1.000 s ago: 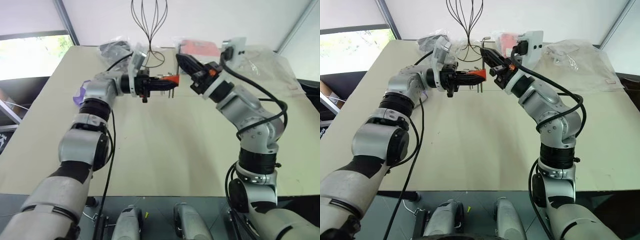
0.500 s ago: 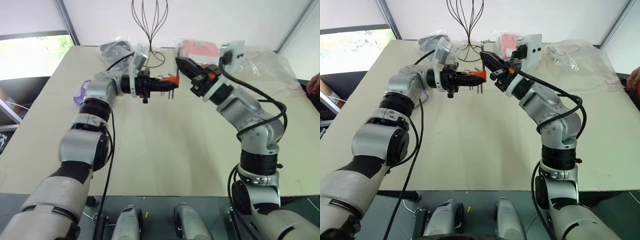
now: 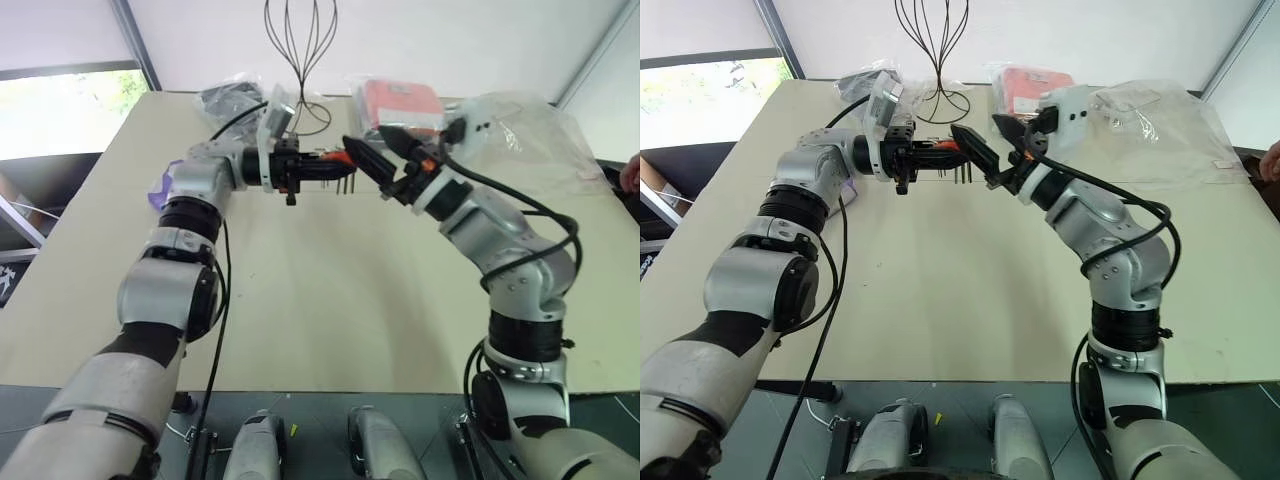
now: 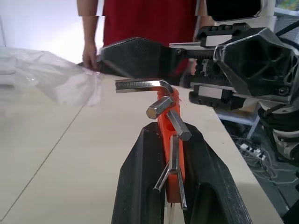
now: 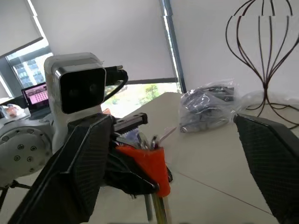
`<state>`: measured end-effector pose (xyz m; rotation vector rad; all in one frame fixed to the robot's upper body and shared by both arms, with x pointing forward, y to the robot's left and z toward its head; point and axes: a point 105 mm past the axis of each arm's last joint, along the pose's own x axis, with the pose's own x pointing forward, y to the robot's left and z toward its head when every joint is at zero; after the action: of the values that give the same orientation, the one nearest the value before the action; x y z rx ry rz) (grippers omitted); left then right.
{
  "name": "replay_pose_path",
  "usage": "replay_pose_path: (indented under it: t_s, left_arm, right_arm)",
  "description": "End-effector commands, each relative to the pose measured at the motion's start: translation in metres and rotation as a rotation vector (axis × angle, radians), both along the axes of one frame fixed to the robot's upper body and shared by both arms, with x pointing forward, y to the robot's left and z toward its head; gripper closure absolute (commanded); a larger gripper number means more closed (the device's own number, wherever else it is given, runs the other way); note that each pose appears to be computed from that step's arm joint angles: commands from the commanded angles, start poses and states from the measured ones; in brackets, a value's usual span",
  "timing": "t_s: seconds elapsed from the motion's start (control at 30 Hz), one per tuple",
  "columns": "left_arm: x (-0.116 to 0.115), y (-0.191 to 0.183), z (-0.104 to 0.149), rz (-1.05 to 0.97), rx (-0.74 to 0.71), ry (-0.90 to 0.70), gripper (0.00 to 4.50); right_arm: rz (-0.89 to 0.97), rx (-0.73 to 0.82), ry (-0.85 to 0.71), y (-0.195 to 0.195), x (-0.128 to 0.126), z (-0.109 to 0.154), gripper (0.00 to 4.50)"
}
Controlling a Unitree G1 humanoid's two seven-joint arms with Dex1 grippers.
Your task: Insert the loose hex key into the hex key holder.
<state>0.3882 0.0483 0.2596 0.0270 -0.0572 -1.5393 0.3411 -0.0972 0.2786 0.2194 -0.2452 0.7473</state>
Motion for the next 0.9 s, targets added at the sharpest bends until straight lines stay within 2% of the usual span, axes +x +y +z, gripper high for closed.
replay_pose_path:
  t_s: [0.03,0.13,0.3,0.4,0.5,0.63,0.77,0.9]
  left_arm:
    - [0.005,0.015,0.004,0.072,-0.019,-0.012,4.50]
    - [0.000,0.027,-0.014,0.083,-0.024,0.094,4.50]
    - [-0.029,0.047,-0.050,0.105,-0.002,0.290,4.50]
    - [-0.043,0.052,-0.065,0.133,0.017,0.362,4.50]
    - [-0.046,0.059,-0.075,0.192,-0.043,0.474,4.50]
    - [-0.044,0.065,-0.094,0.293,-0.123,0.679,4.50]
    - [-0.040,0.071,-0.123,0.420,-0.040,0.762,4.50]
    - [-0.036,0.075,-0.135,0.479,0.016,0.753,2.64]
  right_arm:
    - [0.016,-0.038,-0.073,-0.009,-0.022,0.014,0.06]
    - [0.042,-0.149,-0.073,-0.006,-0.031,0.004,0.06]
    - [0.130,-0.481,-0.081,0.008,-0.043,-0.034,0.06]
    - [0.164,-0.600,-0.098,0.011,-0.045,-0.047,0.06]
    - [0.180,-0.610,-0.104,0.013,-0.043,-0.051,0.06]
    - [0.200,-0.528,-0.095,0.021,-0.040,-0.050,0.06]
    - [0.205,-0.514,-0.103,0.027,-0.041,-0.050,0.06]
    - [0.195,-0.504,-0.104,0.027,-0.040,-0.049,0.00]
